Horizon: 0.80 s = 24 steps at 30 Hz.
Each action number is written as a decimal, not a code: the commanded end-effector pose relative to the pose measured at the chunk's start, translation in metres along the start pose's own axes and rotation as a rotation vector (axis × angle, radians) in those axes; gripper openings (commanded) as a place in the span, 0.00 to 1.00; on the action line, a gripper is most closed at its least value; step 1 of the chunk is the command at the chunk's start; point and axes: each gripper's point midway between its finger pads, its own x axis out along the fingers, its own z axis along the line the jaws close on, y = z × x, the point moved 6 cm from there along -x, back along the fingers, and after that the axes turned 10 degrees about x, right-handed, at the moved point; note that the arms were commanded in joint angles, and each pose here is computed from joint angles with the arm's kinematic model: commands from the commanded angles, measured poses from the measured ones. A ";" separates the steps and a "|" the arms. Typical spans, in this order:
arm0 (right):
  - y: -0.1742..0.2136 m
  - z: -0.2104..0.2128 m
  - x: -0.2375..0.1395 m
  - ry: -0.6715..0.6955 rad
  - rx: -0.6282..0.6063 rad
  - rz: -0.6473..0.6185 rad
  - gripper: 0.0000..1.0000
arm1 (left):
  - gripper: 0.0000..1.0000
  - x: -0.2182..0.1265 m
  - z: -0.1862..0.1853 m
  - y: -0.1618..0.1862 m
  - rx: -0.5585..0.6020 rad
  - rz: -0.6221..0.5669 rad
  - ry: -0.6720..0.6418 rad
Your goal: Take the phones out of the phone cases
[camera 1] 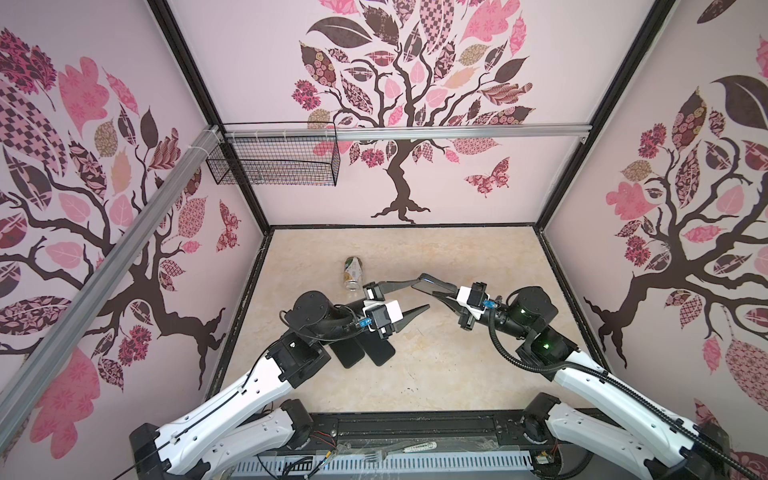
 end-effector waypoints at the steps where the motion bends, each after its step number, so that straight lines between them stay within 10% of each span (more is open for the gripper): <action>1: -0.023 0.000 -0.002 -0.014 -0.056 -0.079 0.00 | 0.51 0.001 0.003 -0.006 0.007 -0.026 -0.007; 24: -0.024 -0.002 -0.004 0.010 -0.059 -0.086 0.00 | 0.51 0.001 0.004 -0.003 0.006 -0.015 -0.025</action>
